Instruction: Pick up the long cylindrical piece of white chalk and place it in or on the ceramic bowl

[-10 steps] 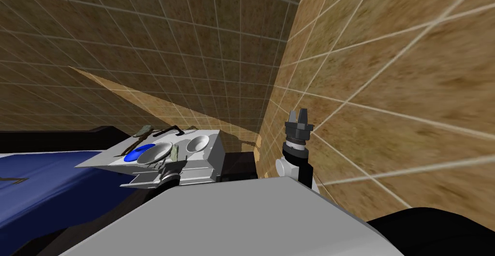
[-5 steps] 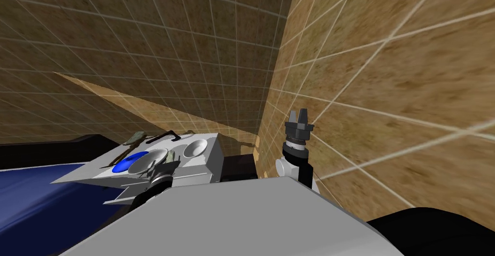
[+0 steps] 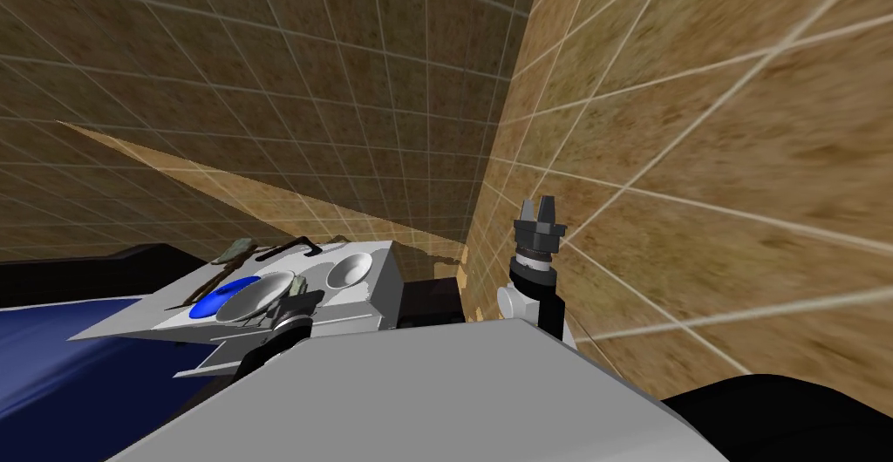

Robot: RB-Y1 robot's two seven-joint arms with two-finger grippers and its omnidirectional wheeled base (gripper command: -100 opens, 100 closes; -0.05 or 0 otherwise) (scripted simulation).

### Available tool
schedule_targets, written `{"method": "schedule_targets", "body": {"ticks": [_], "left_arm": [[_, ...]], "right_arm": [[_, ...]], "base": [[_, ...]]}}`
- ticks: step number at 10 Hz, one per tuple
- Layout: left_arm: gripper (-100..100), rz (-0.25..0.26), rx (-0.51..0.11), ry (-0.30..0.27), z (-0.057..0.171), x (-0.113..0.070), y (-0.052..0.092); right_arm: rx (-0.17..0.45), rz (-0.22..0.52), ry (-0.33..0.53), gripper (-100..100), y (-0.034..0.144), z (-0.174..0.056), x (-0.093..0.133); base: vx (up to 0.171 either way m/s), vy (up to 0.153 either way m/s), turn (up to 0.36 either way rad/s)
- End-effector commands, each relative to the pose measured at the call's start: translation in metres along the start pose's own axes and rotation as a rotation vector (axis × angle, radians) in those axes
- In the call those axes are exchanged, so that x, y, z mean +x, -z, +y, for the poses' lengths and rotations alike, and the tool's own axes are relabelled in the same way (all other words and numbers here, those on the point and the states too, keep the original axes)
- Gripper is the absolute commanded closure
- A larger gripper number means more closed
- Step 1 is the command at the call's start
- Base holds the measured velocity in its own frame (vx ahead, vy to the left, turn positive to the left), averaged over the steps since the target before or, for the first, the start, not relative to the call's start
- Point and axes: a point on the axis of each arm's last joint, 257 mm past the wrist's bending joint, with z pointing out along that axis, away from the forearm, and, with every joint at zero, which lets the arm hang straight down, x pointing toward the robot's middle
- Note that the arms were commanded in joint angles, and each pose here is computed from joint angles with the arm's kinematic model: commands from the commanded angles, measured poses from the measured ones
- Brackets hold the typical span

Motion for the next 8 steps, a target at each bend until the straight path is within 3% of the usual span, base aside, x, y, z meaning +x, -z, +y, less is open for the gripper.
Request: {"method": "schedule_targets", "body": {"ticks": [1, 3, 4, 5, 6, 7, 8], "left_arm": [[100, 0.000, 0.000, 0.000, 0.000, 0.000, 0.000], [100, 0.000, 0.001, 0.000, 0.000, 0.000, 0.000], [0, 0.000, 0.001, 0.000, 0.000, 0.000, 0.000], [-100, -0.015, 0.042, 0.045, -0.014, -0.006, 0.004], [-100, -0.011, 0.060, 0.055, -0.020, -0.005, 0.002], [-100, -0.052, 0.048, 0.055, -0.012, -0.023, 0.010], [-100, -0.033, 0.049, 0.051, -0.014, -0.014, 0.005]], "right_arm": [[0.000, 0.000, 0.000, 0, 0.000, 0.000, 0.000], [0.000, 0.000, 0.000, 0, 0.000, 0.000, 0.000], [0.000, 0.000, 0.000, 0, 0.000, 0.000, 0.000], [0.000, 0.000, 0.000, 0, 0.000, 0.000, 0.000], [0.000, 0.000, 0.000, 0, 0.000, 0.000, 0.000], [0.000, 0.000, 0.000, 0, 0.000, 0.000, 0.000], [0.000, 0.000, 0.000, 0, 0.000, 0.000, 0.000]], "base": [[0.000, 0.000, 0.000], [0.000, 0.000, 0.000], [0.000, 0.000, 0.000], [0.098, -0.012, 0.146], [0.169, -0.026, 0.143], [0.143, -0.026, 0.057], [0.055, -0.012, 0.009]]}}
